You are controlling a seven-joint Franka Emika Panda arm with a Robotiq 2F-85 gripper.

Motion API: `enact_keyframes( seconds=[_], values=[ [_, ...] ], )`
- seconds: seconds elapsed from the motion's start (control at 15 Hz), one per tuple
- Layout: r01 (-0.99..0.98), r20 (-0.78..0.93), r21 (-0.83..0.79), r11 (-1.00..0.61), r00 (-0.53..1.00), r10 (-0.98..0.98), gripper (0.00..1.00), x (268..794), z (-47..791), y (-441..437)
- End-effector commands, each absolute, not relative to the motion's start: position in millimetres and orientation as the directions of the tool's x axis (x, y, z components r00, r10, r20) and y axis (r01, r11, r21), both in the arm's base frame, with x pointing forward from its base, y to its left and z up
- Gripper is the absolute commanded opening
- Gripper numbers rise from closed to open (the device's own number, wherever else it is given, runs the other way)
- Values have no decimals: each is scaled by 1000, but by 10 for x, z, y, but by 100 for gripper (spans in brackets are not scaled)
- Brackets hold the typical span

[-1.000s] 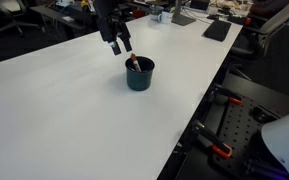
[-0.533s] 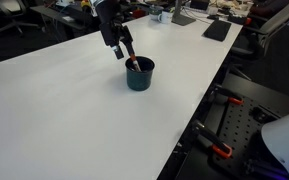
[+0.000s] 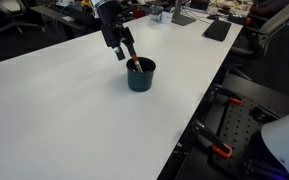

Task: Move the marker to the table

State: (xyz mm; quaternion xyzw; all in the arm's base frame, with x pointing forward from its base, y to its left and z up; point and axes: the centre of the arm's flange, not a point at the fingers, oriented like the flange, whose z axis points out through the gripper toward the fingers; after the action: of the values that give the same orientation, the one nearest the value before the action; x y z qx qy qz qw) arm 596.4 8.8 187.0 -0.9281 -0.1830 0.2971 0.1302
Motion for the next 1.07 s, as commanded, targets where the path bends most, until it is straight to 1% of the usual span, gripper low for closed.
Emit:
enact_keyframes(
  seconds=[0.0, 0.47, 0.87, 0.93, 1.0],
  values=[
    [241, -504, -340, -909, 770, 393, 100, 5805, 1978, 99],
    [208, -524, -314, -926, 776, 352, 100, 5610, 2072, 51],
    [195, -536, -323, -926, 769, 348, 100, 5567, 2020, 36],
    [196, -537, -325, -925, 767, 351, 94, 5566, 2012, 37],
    [195, -537, -325, -925, 767, 351, 74, 5567, 2006, 35]
  ],
)
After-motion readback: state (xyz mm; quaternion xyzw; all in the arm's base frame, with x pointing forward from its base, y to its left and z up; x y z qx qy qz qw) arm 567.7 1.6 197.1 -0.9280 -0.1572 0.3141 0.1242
